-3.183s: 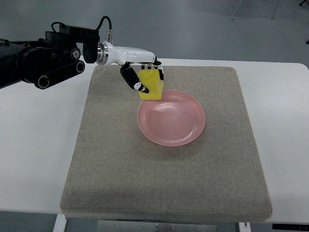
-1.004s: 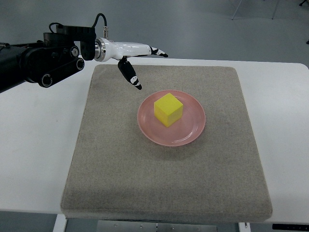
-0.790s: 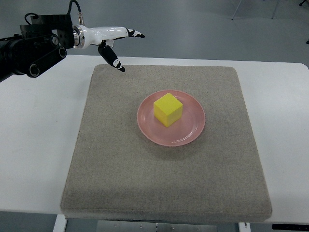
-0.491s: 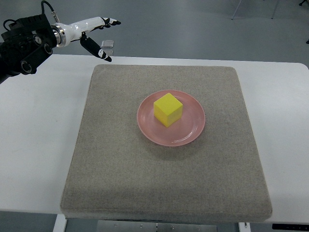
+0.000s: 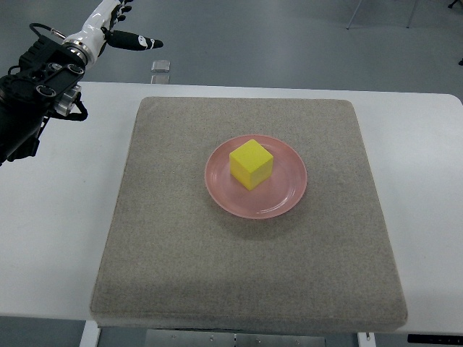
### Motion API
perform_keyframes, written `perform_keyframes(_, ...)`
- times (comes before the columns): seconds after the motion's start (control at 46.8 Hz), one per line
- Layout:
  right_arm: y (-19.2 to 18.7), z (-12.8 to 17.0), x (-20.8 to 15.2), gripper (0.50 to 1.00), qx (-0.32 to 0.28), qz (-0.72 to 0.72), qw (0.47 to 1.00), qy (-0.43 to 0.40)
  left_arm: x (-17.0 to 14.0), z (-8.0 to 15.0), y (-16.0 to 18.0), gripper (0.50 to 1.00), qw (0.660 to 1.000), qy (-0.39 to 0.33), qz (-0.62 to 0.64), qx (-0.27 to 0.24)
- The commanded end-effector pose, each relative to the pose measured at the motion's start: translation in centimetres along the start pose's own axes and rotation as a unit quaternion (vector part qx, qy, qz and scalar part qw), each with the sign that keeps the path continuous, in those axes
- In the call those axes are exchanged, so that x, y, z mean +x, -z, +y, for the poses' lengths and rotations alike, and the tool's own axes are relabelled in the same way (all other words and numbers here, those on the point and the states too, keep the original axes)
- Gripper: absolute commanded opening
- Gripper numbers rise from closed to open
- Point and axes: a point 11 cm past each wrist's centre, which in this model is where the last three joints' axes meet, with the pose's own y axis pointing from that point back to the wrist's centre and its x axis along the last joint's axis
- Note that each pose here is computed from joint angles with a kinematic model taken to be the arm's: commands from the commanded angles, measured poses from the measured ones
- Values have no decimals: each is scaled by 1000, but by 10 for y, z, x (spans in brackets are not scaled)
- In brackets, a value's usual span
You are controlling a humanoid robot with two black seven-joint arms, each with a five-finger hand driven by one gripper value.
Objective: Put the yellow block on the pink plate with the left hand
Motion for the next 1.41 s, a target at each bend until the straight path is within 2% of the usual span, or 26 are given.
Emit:
perform_keyframes(0.0,0,0,0,924,0,-1,1000,0,2,0,7,992,997,-26,56,40)
perform_keyframes(0.171,0,0,0,924,0,0,1000,0,-4,0,10,992,991,-30,118,55)
perform_keyframes(0.32,0,0,0,924,0,0,1000,0,-14,6,30,992,973,-18,223,62)
perform_keyframes(0.384,0,0,0,924,0,0,1000,0,-17,7,29,992,964,2,263,44)
perform_keyframes(0.534,0,0,0,924,0,0,1000,0,-18,10,15,992,943,36,328,-39)
perform_keyframes(0.683,0,0,-1,924,0,0,1000,1,-12,12,15,992,924,23,378,-62)
perform_keyframes(1.388,0,0,0,924,0,0,1000,0,-9,13,22,992,923,10,381,-57)
